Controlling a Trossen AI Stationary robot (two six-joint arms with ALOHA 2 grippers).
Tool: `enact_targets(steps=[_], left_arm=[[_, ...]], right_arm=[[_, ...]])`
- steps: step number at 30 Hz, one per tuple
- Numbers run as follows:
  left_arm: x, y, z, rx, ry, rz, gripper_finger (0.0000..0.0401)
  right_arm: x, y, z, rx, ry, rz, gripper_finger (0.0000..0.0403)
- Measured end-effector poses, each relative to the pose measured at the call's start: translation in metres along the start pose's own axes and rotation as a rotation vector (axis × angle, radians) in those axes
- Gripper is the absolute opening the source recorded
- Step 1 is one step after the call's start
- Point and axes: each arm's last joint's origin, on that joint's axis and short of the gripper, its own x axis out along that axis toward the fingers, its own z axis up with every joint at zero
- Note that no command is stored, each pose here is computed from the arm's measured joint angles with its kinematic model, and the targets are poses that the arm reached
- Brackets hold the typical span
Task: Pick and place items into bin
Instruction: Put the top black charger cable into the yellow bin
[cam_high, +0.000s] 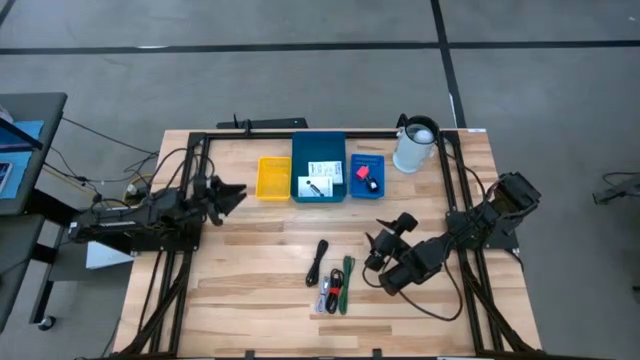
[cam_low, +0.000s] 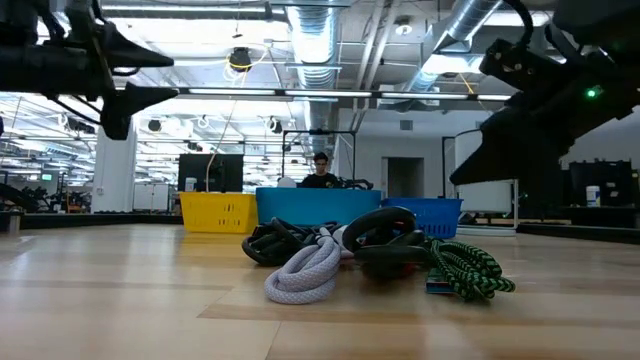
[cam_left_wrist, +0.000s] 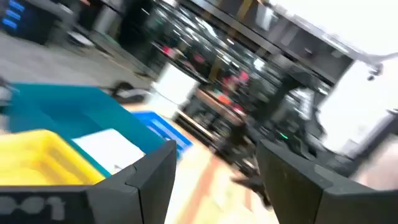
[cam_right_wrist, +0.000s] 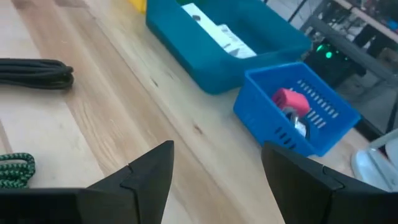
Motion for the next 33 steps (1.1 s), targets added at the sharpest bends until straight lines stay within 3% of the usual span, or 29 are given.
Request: enact_targets(steps=[5, 10, 16, 23, 26, 33], left_arm=[[0.002, -0.006, -0.009, -0.019, 0.114, -0.078, 0.0212], [0.005, -0.012, -0.022, -0.009, 0.204, -0.062, 0.0212], [0.012, -0.027, -0.027, -0.009, 0.215, -0.164, 0.0212], [0.022, -0.047, -0.031, 0.072, 0.256, -0.253, 0.0212], [0.028, -0.052, -0.034, 0.142, 0.259, -0.229, 0.0212], [0.049, -0.060, -0.033, 0.401, 0.193, -0.002, 0.0212]], right_arm=[[0.007, 0.001, -0.001, 0.004, -0.009, -0.035, 0.0239], [0.024, 0.010, -0.012, -0.023, 0.015, -0.072, 0.0239], [0.045, 0.016, -0.025, -0.046, 0.054, -0.122, 0.0239], [0.048, 0.017, -0.023, -0.064, 0.056, -0.129, 0.0239], [0.048, 0.017, -0.023, -0.069, 0.046, -0.136, 0.0239], [0.048, 0.016, -0.023, -0.073, 0.048, -0.138, 0.0239]])
